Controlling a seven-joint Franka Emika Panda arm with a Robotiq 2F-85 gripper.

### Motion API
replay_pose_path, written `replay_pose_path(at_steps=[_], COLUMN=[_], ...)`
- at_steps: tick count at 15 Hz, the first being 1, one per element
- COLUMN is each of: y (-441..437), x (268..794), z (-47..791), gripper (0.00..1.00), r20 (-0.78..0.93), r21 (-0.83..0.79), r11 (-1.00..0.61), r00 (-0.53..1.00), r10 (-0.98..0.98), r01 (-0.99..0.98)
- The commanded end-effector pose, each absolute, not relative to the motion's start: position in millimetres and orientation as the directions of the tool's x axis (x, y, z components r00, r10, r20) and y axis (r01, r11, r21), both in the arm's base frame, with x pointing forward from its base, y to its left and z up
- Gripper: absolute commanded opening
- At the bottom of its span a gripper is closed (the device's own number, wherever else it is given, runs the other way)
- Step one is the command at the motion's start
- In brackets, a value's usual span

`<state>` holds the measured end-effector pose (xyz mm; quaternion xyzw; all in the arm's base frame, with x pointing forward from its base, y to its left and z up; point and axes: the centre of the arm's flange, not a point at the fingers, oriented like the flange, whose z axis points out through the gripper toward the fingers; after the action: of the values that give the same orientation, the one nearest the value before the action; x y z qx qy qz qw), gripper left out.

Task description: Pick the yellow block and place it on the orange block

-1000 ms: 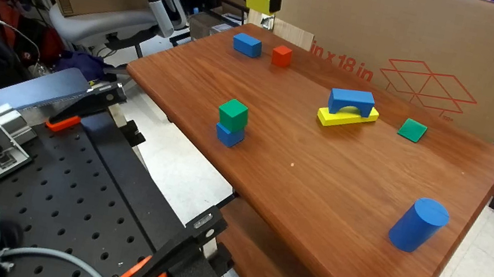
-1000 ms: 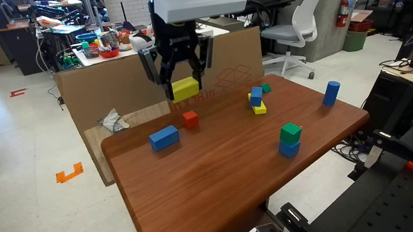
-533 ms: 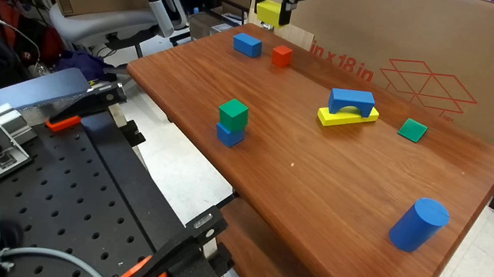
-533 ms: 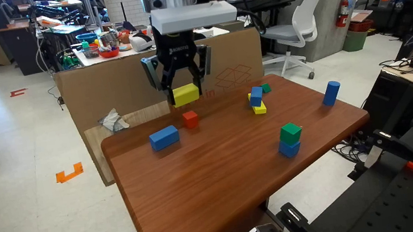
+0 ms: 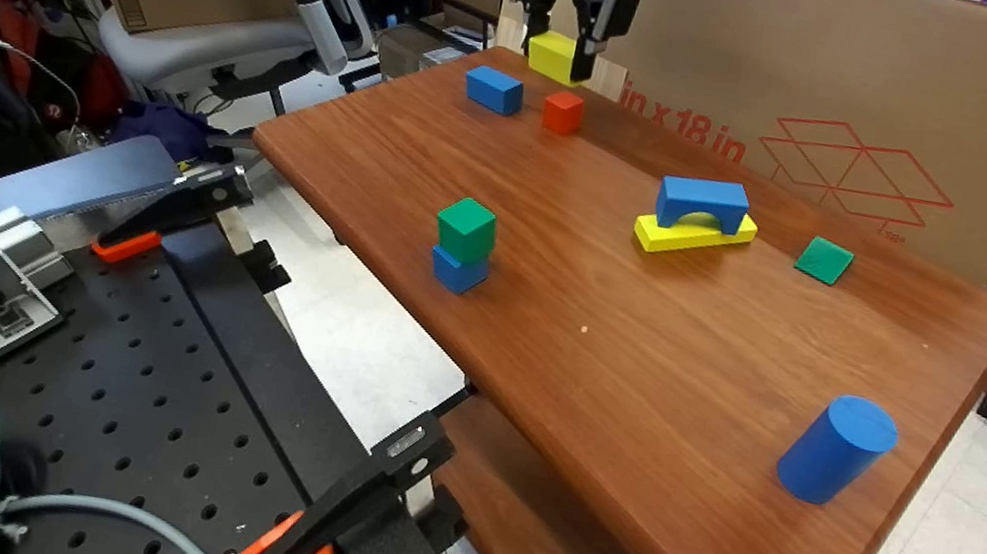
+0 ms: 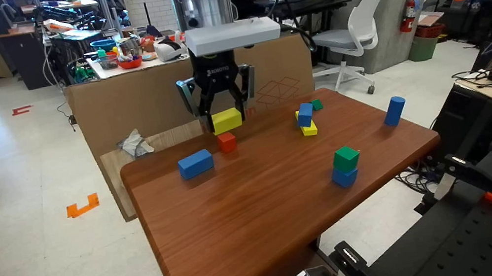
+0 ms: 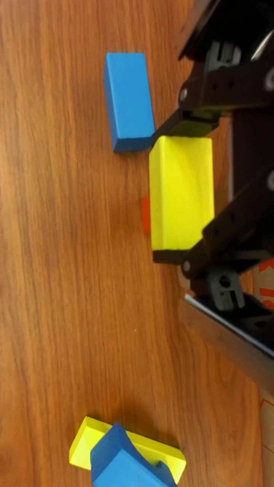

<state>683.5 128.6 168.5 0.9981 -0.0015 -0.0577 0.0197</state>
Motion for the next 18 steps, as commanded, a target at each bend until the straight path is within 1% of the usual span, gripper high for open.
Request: replay_pose_path(at_steps=[1,18], y=[128,126], x=[699,706], z=[161,137], gripper=[0.42,0.42], r20=[-0.143,-0.187], r21=[0.043,0.06], r11=[-0.999,-0.997], r00=[0.989,0.981], r10=[-0.035,-0.06], r01=[-0.029,-0.05])
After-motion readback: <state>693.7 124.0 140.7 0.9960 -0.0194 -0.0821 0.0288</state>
